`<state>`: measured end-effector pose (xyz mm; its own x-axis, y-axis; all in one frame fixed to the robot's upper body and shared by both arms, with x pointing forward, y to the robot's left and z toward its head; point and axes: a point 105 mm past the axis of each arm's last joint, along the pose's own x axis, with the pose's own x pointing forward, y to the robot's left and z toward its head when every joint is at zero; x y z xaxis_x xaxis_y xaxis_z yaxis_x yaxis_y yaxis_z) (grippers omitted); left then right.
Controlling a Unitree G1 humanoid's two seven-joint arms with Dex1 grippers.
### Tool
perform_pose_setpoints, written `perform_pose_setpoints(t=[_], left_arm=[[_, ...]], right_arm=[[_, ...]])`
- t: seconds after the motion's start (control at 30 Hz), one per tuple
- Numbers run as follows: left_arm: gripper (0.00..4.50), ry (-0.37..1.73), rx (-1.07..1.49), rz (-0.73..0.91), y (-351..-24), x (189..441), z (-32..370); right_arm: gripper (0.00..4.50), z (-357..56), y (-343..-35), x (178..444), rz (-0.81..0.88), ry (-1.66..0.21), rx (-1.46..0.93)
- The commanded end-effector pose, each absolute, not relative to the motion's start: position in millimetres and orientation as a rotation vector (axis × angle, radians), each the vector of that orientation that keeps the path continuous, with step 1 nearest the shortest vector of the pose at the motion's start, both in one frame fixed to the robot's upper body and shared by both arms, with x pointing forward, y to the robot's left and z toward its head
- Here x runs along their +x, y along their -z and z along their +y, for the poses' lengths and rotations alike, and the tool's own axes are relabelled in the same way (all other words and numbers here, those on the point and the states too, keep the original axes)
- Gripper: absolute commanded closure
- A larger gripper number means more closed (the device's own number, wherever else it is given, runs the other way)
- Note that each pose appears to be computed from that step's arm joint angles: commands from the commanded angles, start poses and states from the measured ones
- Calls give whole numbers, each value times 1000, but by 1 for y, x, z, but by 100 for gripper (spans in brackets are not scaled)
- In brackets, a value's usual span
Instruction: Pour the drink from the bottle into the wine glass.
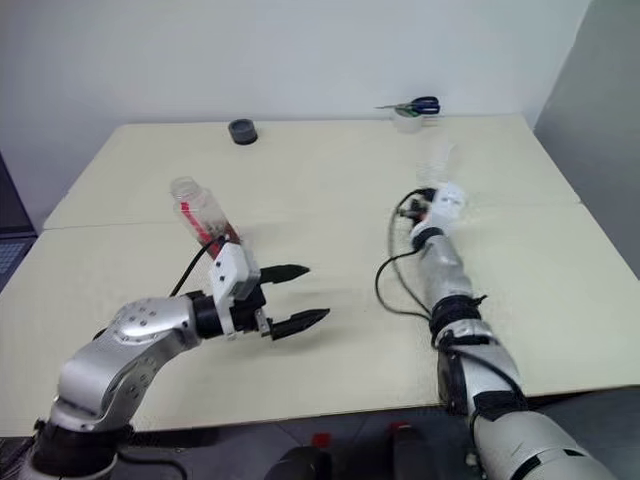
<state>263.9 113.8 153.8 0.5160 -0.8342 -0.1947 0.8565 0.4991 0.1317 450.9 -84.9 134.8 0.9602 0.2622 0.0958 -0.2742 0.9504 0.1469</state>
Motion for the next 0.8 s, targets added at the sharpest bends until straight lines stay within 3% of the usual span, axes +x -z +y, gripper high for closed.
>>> perform_pose_setpoints(t=[0.03, 0.33, 0.8], left_arm=[[0, 986, 226, 71, -162, 252, 119], [0, 947, 163, 120, -149, 229, 122], [0, 954, 131, 132, -149, 225, 117]], right_arm=[[427, -88, -136, 445, -79, -230, 281], [427, -99, -103, 400, 17, -280, 113], [427, -100, -77, 348, 143, -406, -41]])
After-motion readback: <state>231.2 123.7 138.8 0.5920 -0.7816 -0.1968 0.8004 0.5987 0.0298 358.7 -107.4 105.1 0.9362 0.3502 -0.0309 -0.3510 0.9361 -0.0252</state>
